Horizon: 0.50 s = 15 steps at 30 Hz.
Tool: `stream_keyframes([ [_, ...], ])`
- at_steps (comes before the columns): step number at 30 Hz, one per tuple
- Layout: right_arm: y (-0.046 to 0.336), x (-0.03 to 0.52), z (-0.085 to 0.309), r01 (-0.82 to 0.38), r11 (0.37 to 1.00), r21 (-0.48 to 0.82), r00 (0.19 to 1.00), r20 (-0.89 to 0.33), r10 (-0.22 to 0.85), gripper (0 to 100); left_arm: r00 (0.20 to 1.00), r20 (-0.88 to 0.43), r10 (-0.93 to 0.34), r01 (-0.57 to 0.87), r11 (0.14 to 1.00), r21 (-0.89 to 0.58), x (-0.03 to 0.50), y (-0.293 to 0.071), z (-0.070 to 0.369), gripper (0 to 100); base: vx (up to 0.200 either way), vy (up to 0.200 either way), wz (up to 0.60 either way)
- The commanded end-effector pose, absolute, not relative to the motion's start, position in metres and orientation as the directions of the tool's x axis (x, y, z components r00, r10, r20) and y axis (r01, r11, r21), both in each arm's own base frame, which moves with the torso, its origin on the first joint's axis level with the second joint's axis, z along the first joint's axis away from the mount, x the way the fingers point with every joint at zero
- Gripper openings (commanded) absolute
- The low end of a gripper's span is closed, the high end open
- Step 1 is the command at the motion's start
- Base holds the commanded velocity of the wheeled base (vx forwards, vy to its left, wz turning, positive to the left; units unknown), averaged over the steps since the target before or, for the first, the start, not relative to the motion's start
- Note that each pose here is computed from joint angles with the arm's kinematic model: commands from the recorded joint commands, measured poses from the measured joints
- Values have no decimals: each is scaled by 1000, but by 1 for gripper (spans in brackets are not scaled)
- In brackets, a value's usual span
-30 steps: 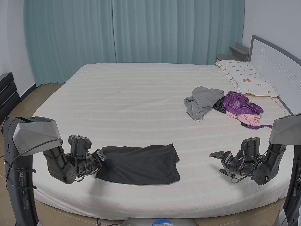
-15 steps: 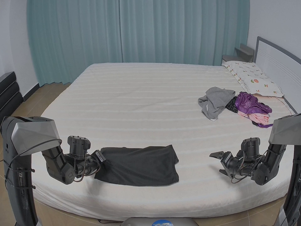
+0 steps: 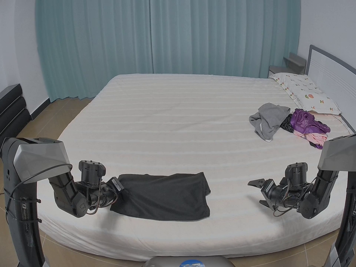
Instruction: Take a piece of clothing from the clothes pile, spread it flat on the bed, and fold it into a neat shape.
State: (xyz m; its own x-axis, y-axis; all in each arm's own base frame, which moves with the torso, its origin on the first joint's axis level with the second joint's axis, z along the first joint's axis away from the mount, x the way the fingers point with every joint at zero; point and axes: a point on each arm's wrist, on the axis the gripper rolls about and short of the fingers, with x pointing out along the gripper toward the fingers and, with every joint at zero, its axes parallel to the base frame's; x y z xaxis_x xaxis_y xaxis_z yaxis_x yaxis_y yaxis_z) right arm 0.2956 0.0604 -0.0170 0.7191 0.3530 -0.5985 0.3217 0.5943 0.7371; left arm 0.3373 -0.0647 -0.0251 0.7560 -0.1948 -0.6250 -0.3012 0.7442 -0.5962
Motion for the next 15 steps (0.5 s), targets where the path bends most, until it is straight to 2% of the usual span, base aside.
stream_keyframes([
  [1, 61, 296, -17, 320, 595, 737, 718, -599, 354, 100, 752, -629, -197, -303, 744, -596, 337, -64, -27, 0, 0, 0, 0],
  [15, 61, 295, -17, 322, 595, 736, 718, -600, 354, 100, 739, -641, -209, -296, 754, -587, 331, -73, -29, 0, 0, 0, 0],
])
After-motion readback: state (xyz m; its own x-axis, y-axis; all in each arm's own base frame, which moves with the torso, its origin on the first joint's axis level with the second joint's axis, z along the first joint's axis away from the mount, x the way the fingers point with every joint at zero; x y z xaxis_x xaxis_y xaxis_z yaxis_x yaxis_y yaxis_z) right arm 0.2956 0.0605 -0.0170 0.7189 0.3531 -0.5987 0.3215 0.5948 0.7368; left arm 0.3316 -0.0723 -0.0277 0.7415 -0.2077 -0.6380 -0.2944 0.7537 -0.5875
